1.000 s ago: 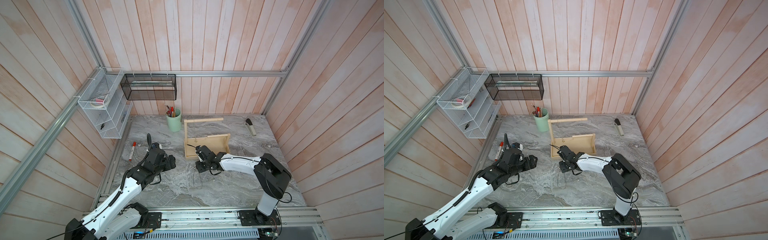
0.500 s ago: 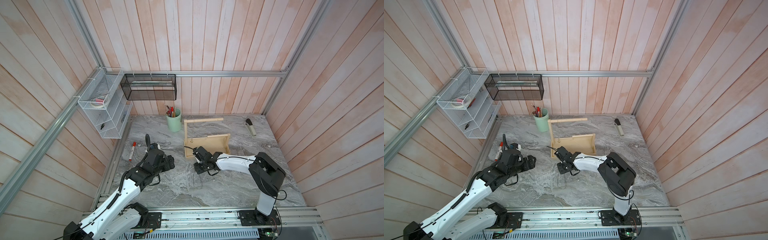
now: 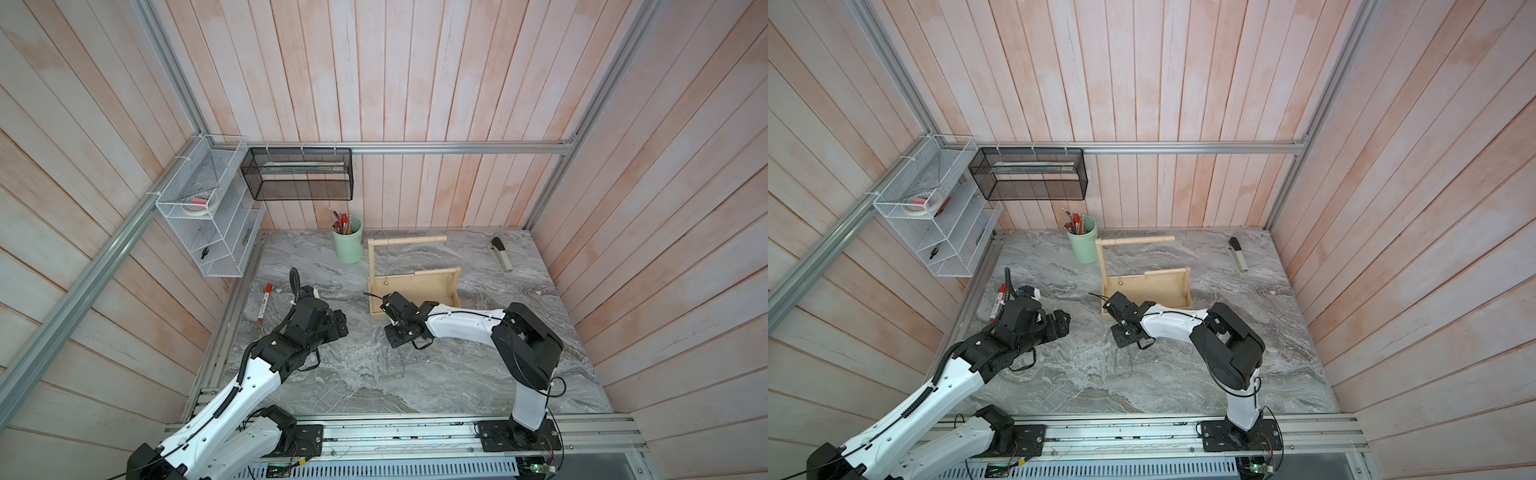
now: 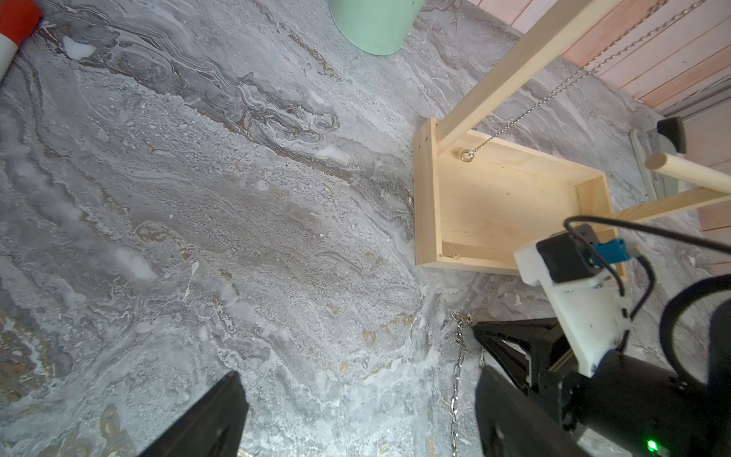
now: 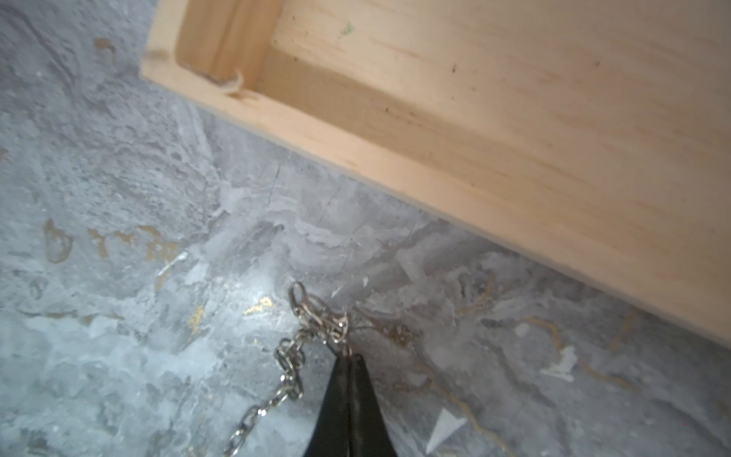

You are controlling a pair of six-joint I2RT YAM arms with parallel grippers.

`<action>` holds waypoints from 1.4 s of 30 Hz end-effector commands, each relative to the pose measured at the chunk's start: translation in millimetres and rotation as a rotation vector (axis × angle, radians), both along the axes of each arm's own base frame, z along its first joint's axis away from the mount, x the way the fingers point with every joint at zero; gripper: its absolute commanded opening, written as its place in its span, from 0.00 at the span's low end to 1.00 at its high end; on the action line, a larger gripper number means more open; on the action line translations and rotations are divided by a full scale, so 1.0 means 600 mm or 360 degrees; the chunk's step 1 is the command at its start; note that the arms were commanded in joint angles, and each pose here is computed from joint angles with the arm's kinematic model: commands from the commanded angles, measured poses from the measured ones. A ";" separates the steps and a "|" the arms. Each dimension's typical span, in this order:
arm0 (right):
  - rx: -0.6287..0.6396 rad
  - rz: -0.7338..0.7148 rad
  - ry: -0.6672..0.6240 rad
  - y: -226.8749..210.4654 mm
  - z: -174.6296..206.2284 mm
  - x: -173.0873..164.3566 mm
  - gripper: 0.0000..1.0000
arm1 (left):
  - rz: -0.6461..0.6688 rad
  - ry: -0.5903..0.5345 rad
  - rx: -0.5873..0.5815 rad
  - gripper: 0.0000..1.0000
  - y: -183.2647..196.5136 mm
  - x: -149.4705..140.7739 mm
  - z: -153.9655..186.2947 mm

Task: Hang the necklace on the jewelry display stand
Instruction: Pick up the necklace from the center of the board, then hang the necklace on the stand.

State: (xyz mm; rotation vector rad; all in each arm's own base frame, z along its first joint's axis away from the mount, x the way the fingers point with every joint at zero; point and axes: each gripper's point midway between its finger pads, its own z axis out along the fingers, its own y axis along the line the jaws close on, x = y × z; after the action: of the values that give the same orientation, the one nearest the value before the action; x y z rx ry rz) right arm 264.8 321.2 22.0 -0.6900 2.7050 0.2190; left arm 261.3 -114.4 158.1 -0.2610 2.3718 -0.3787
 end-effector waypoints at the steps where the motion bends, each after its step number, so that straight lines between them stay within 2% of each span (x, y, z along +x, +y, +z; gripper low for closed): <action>1: -0.0188 0.0024 0.0038 -0.037 0.013 -0.017 0.00 | 0.0067 -0.0037 0.0007 0.93 0.012 0.005 0.010; 7: -0.0102 0.0023 -0.0111 -0.019 0.092 0.007 0.00 | 0.0026 -0.0043 -0.0054 0.93 -0.002 0.007 0.005; 16: -0.0022 0.0012 -0.0206 -0.014 0.160 0.016 0.00 | -0.0135 -0.0093 -0.0138 0.92 -0.037 0.014 0.009; 24: 0.0147 0.0019 -0.0397 0.004 0.305 0.034 0.00 | -0.0441 -0.0180 -0.0298 0.90 -0.102 0.014 0.028; 32: 0.0235 0.0032 -0.0554 0.005 0.394 0.046 0.00 | -0.0711 -0.0367 -0.0325 0.90 -0.173 0.025 0.087; 42: 0.0286 0.0060 -0.0686 0.007 0.457 0.055 0.00 | -0.0842 -0.0621 -0.0360 0.90 -0.218 0.057 0.168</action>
State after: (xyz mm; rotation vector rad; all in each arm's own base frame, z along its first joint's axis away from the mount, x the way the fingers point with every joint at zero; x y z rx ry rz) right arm 298.8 329.2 275.8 -0.6419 2.2766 0.2985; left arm 289.0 -232.1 229.2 0.2592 2.0887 -0.8277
